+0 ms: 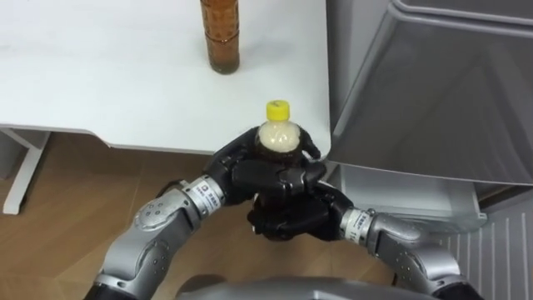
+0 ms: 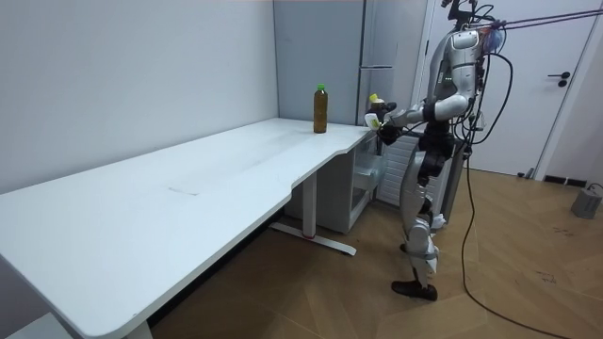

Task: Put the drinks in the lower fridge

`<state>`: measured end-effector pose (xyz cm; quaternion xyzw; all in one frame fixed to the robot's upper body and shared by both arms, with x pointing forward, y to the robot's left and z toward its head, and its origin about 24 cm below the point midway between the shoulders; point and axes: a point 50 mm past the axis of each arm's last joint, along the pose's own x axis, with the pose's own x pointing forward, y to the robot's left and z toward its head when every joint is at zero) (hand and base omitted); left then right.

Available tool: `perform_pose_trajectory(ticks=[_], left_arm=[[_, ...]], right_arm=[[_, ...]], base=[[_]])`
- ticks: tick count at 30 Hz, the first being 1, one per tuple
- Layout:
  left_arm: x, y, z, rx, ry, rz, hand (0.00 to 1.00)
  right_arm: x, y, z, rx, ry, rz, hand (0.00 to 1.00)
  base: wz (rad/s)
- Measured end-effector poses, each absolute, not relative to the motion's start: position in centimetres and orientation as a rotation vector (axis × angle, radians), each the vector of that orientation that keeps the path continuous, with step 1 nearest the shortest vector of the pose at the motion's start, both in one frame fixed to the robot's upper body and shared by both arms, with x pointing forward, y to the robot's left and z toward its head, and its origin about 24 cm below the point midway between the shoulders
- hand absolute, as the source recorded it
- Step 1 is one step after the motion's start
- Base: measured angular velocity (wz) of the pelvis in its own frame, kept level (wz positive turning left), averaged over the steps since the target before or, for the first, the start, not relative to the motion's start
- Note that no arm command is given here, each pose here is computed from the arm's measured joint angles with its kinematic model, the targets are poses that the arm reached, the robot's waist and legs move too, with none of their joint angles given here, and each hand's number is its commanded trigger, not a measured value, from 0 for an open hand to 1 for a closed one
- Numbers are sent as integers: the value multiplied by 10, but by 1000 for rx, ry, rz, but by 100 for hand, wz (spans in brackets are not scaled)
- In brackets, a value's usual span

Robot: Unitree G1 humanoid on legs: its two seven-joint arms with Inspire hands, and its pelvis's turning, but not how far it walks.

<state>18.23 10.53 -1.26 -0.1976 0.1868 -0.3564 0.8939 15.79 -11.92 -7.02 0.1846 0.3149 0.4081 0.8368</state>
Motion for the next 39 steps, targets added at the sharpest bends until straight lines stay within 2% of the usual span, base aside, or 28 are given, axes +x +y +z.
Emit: perform_pose_trajectory(ticks=[20, 29, 36, 39], left_arm=[[188, 106, 0, -351, 321, -747, 0], [196, 110, 35, -318, 153, -759, 0], [209, 117, 94, -260, -169, -752, 0], [211, 117, 109, -252, -247, -753, 0]], right_arm=[[161, -115, -64, 432, 630, 862, 100], [167, -116, -51, 483, 533, 905, 100], [160, -122, -55, 484, 558, 885, 100], [155, -124, -58, 492, 574, 875, 100]], base=[[0], [0], [-1], [-6]])
